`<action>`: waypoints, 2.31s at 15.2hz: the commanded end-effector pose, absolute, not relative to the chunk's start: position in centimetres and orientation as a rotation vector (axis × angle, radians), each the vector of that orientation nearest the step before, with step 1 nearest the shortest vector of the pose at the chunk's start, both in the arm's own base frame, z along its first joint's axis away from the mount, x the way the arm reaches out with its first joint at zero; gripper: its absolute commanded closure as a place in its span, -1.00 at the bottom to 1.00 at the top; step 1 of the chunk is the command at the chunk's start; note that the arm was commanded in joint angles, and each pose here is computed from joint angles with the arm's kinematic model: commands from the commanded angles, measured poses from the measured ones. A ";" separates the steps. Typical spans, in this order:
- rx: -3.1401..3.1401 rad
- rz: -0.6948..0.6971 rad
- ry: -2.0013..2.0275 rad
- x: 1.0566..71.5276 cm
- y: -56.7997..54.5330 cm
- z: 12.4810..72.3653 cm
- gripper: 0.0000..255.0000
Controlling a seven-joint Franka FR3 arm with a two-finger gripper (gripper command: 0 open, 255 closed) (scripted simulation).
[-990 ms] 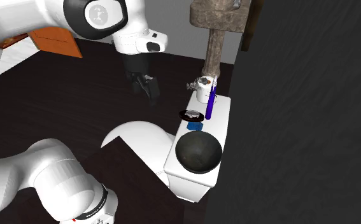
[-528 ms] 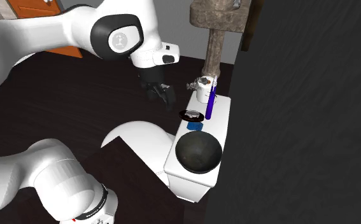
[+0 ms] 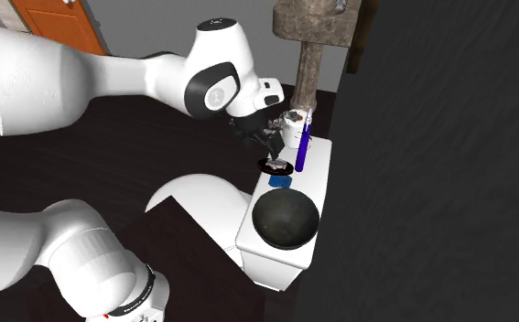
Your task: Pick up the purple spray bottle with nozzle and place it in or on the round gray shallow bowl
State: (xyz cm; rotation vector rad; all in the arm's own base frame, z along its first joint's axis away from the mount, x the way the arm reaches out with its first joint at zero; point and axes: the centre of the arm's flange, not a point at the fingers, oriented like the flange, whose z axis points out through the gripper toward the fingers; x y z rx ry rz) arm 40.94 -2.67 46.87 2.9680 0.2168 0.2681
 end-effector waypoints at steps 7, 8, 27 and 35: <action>2.879 0.481 0.427 47.9 -3.9 41.6 -1.00; 2.867 0.506 0.453 48.9 -4.0 41.0 -1.00; 2.816 0.597 0.545 54.2 -4.7 35.4 -1.00; 2.816 0.597 0.545 54.2 -4.7 35.4 1.00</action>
